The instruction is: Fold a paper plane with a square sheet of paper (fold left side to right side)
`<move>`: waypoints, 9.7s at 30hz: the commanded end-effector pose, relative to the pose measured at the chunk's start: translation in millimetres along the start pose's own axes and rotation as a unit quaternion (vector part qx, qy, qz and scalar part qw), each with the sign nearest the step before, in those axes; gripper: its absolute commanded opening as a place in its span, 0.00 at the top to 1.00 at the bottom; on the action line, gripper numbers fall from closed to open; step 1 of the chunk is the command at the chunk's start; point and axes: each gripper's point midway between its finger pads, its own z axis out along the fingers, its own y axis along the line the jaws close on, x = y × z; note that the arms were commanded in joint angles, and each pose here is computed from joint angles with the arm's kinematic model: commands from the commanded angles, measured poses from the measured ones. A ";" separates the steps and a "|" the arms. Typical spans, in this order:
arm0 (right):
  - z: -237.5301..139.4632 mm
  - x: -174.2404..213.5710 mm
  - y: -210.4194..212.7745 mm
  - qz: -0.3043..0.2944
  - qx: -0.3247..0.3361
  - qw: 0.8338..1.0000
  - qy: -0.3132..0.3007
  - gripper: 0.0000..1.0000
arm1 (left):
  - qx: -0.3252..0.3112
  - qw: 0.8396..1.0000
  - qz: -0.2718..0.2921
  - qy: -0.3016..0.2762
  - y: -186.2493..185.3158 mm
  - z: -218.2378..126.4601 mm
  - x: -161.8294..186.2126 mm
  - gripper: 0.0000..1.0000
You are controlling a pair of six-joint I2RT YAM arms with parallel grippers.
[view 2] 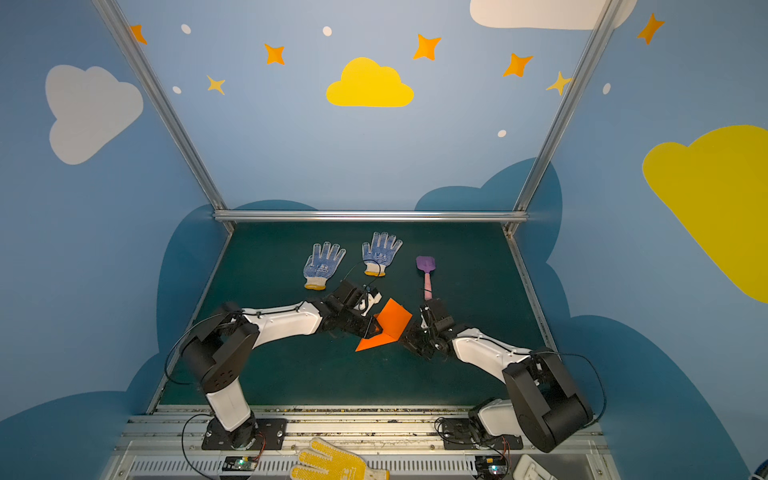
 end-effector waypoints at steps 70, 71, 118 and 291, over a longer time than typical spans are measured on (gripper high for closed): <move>-9.1 -16.7 54.6 0.005 -0.007 1.000 0.006 1.00 | -0.132 0.978 0.144 -0.077 -30.8 -12.9 40.7 0.49; -8.1 -16.7 54.7 0.006 -0.007 1.000 0.006 1.00 | -0.132 0.978 0.145 -0.076 -30.7 -11.5 41.8 0.49; 2.9 -11.4 50.8 0.028 0.009 1.000 0.002 1.00 | -0.142 0.976 0.153 -0.053 -12.4 9.2 51.8 0.86; 43.9 26.7 44.4 -0.139 -0.005 0.986 0.092 1.00 | -0.150 0.983 0.064 0.079 31.2 21.7 81.5 0.79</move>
